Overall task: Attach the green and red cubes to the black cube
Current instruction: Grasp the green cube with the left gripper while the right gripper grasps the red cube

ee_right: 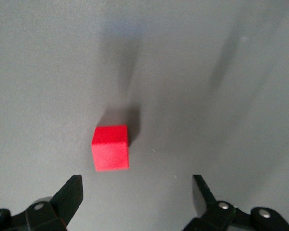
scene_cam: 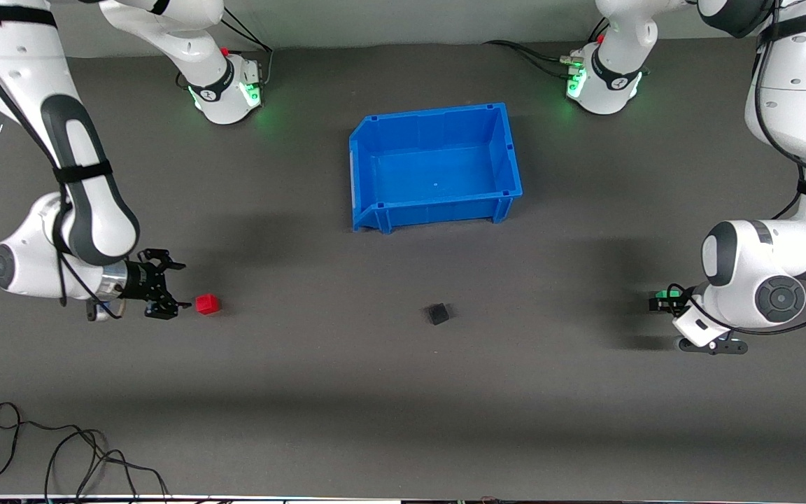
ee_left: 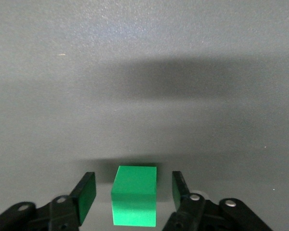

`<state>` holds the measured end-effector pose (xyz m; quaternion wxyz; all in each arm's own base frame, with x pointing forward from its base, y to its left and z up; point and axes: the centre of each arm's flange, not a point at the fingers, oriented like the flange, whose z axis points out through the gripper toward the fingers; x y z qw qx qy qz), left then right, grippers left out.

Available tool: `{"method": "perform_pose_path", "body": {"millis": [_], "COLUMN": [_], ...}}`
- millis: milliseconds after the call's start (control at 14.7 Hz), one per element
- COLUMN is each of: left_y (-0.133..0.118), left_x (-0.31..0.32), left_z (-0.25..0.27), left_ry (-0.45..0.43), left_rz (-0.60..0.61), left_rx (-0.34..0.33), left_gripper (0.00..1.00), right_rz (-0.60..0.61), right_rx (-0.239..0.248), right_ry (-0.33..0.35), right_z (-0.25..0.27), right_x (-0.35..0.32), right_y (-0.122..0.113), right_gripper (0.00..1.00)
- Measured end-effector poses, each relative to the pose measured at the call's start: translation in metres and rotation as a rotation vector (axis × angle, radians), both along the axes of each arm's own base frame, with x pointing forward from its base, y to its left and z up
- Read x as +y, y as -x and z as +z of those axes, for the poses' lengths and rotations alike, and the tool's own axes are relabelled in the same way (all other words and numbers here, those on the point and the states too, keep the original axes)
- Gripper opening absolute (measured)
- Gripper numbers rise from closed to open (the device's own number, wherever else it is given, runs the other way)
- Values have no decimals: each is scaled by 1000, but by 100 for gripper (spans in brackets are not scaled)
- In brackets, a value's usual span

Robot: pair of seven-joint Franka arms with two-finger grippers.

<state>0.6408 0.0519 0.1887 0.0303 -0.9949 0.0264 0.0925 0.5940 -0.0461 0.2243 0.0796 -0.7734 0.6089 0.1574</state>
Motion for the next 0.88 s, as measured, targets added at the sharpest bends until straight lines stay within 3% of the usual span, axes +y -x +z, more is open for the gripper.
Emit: {"method": "perform_pose_path", "body": {"millis": [68,136,204,272,611,815,883], "left_y": [0,1,1,1,-10,-25,-31], "left_x": [0,0,0,0,1,-4,-8], "left_z": [-3,-5,-7,-8,5,31,43], "left_ry": [1,2,2,3,22,83,81], "left_rz": [-2,-2,-2,-2,38,212,277], "left_rx": [3,5,6,6,-24,-13,-1], "left_gripper": [56,56,50,39,37,37,37], "right_rz": [-2,-7,-11,-16,-39,-20,-19], "right_rx": [-11,-22,-30,-38,-58,-71,-74], "right_ry": [-7,-9,-4,1,3,-13,-22], "right_z": [-10,-18,-26,-31,-44,-45,-47], "right_x": [-1,-2,-3,-3,-2,-1,-1], "right_y": [-1,-2,-2,-3,-6,-8,-8], "right_gripper": [100,100,100,100,100,100,95]}}
